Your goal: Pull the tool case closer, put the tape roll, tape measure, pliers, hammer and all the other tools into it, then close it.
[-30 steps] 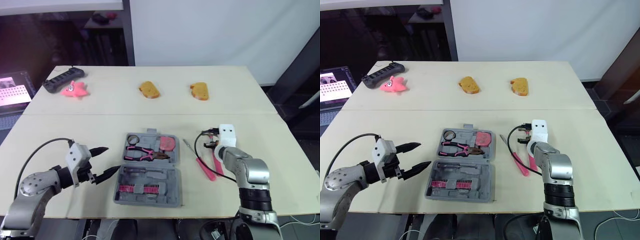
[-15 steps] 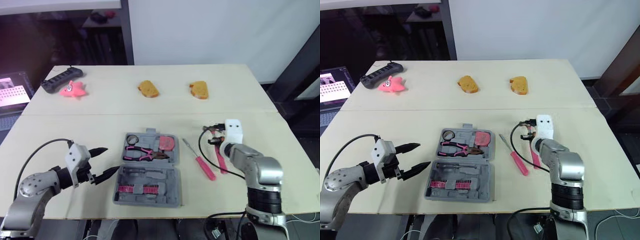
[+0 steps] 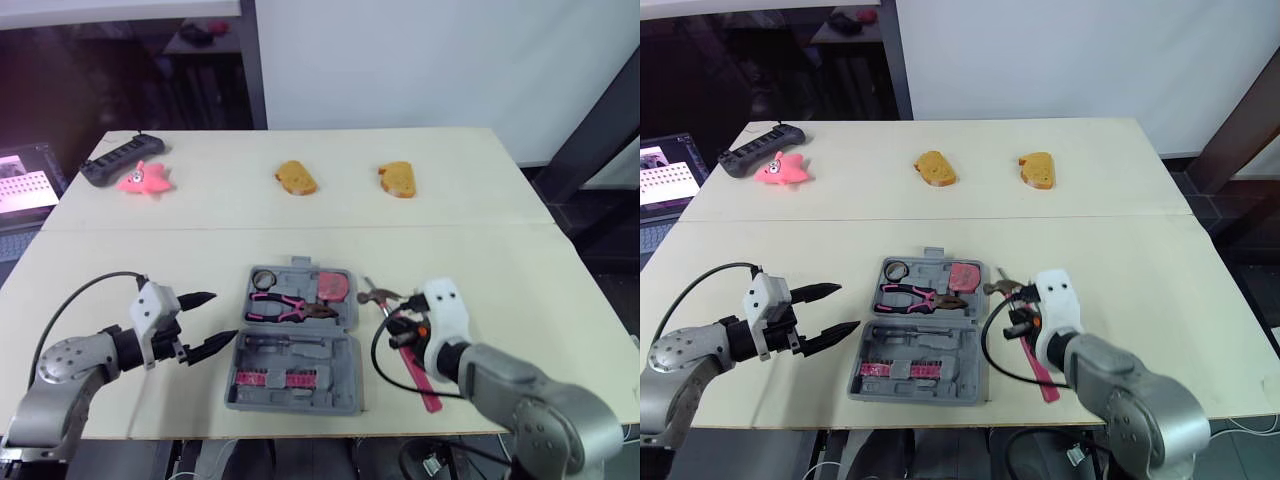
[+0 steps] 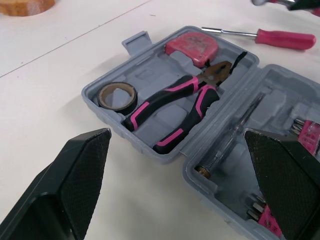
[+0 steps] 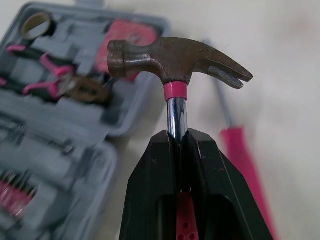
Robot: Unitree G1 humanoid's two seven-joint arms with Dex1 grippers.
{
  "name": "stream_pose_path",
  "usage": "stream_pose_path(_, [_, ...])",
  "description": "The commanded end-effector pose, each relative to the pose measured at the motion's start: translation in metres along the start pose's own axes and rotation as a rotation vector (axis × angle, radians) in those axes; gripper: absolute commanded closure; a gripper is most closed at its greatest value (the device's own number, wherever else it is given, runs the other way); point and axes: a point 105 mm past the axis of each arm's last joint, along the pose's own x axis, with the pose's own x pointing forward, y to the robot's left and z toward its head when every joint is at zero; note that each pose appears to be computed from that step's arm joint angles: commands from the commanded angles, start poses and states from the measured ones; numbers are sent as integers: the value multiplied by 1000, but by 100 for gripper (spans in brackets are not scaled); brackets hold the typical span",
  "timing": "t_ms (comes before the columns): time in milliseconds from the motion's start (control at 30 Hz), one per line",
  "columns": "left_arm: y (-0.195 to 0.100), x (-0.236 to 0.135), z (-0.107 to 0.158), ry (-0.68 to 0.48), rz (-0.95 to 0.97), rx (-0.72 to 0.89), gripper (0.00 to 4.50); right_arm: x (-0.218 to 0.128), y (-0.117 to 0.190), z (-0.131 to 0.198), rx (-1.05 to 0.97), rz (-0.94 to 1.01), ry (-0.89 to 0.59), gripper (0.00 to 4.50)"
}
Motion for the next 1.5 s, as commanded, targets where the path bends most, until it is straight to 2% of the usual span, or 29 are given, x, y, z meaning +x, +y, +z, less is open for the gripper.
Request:
stream_pose_path(33, [1,-2,4,-4,-11,13,0,-1,10,-4,-4,9,3,446])
stream_pose_path(233, [3,-4,6,3,-10,17,0,5,7,-29,34,-35,99,446])
stream_pose_path(733, [3,-9,8,14,-9,24,0,23,-14,-43,55,-137,77,446])
stream_pose_path(1033, [-5,-10,5,50,-74,47,0,31,-17,-66,76,-161,120,446])
stream_pose_path(1200, [-6,-11,5,52,-85,50,0,30,-16,-66,76,-149,115,221])
stream_pose_path(1333, [-6,-12,6,46,-89,48,0,17,-16,-46,70,-125,49,26])
stream_pose_path(1367, [-6,-13,7,45,-89,47,0,11,-16,-41,58,-113,37,6])
stream_pose_path(1500, [-7,-27,10,70,-108,51,0,-15,-9,-13,-31,1,-22,6])
